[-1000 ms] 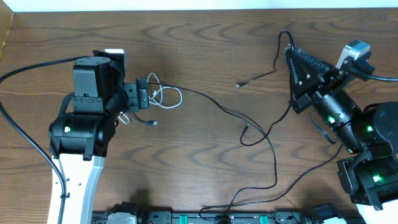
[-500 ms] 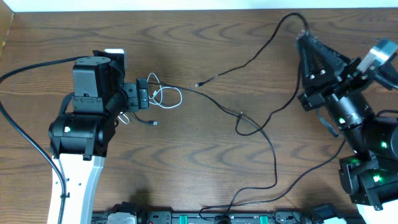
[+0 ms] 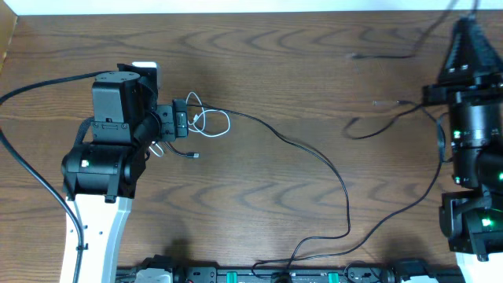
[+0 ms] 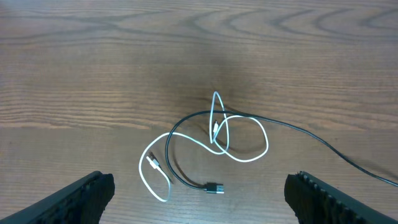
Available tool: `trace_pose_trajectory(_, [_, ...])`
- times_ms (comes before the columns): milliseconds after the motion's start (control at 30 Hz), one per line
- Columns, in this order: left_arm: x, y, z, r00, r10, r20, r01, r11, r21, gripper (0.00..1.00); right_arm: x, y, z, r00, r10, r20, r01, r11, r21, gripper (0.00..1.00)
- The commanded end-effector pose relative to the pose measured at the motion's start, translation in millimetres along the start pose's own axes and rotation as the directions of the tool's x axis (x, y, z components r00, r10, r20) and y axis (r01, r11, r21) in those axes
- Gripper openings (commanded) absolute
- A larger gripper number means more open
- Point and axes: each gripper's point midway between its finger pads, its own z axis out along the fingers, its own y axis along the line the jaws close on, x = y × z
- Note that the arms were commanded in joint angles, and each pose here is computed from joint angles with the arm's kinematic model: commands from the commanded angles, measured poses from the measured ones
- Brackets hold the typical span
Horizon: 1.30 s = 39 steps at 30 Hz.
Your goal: Untangle cables
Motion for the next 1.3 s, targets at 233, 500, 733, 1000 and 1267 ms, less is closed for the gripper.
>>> trace_pose_trajectory(233, [-3,-1,-1,1.000,0.005,0.006,-0.005,1.000,0.004,0.92,9,-79,10,0.977,-0.207,-0.061,0.215,0.946,0.244,0.01])
trace_pose_trajectory(500, [-3,-1,-1,1.000,0.005,0.006,-0.005,1.000,0.004,0.92,38,-117,21,0.960,-0.233,-0.154,0.271,0.913,0.305,0.01])
trace_pose_trajectory(733, [-3,-1,-1,1.000,0.005,0.006,-0.005,1.000,0.004,0.93,51,-123,27,0.957,-0.226,-0.179,0.273,0.912,0.306,0.01])
trace_pose_trajectory(1000, [-3,-1,-1,1.000,0.005,0.006,-0.005,1.000,0.004,0.93,54,-129,32,0.944,-0.275,-0.181,0.321,0.892,0.317,0.01])
trace_pose_trajectory(1267, [-3,-1,-1,1.000,0.005,0.006,-0.005,1.000,0.004,0.92,61,-155,37,0.923,-0.325,-0.204,0.382,0.825,0.417,0.01])
